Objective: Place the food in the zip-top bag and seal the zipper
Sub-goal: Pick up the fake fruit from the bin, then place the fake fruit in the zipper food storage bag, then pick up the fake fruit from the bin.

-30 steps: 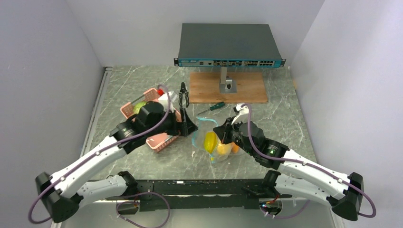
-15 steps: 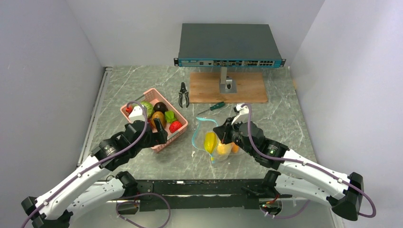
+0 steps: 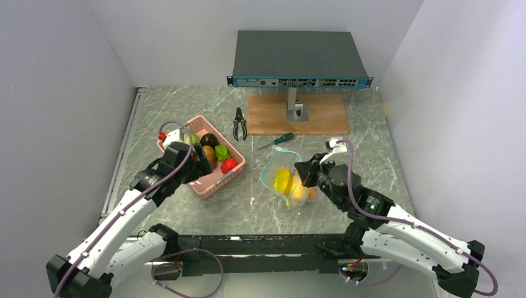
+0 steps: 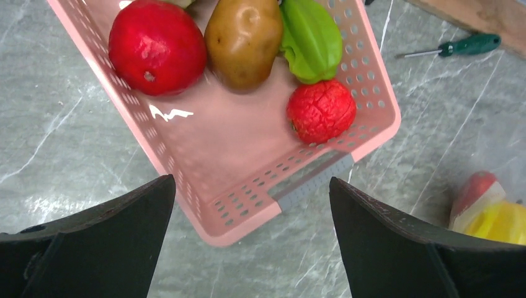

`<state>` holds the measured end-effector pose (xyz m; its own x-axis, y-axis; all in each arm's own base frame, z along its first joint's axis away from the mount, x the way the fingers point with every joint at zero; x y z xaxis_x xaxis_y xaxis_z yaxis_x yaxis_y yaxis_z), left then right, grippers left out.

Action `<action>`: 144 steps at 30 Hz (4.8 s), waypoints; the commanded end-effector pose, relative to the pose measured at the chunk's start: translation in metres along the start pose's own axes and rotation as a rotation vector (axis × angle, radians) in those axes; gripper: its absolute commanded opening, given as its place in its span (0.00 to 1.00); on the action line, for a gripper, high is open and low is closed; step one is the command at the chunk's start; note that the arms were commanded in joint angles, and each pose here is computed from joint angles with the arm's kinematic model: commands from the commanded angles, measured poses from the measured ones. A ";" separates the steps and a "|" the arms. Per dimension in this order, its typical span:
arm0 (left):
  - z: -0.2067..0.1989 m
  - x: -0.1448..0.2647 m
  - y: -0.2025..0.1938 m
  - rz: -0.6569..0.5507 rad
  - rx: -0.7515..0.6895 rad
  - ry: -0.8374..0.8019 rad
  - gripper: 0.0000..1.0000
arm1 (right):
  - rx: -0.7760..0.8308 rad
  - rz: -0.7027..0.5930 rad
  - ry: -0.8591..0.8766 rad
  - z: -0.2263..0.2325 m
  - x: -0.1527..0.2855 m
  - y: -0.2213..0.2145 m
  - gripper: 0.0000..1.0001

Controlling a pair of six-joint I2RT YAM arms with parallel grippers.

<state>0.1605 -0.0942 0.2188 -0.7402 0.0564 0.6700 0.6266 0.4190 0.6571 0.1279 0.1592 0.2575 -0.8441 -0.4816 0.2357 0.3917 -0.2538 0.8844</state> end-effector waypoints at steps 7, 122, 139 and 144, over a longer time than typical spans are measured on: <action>-0.026 -0.054 0.018 0.172 -0.106 -0.115 0.95 | 0.033 -0.091 -0.118 -0.019 0.015 0.012 0.00; -0.184 -0.001 -0.064 0.454 -0.187 -0.893 0.87 | -0.035 0.015 0.049 0.009 -0.010 -0.007 0.00; -0.129 0.029 -0.040 0.256 -0.237 -0.698 0.96 | -0.030 0.018 0.033 0.006 -0.011 -0.010 0.00; -0.096 0.028 -0.031 0.161 -0.263 -0.501 0.98 | -0.030 0.022 0.032 0.006 -0.012 -0.012 0.00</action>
<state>0.1427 -0.2226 0.2669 -0.5072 0.7290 0.4596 0.7696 0.1431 0.6223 0.1295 0.1687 0.2398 -0.8149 -0.5026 0.2886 0.4434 -0.2199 0.8689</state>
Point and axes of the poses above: each gripper's point midway between its finger pads, its own x axis back along the fingers, its own z axis along the line the jaws close on, y = z × x, the point moved 9 cm from there along x, back along the fingers, and after that the axes turned 2 degrees about x, right-handed, at the moved point
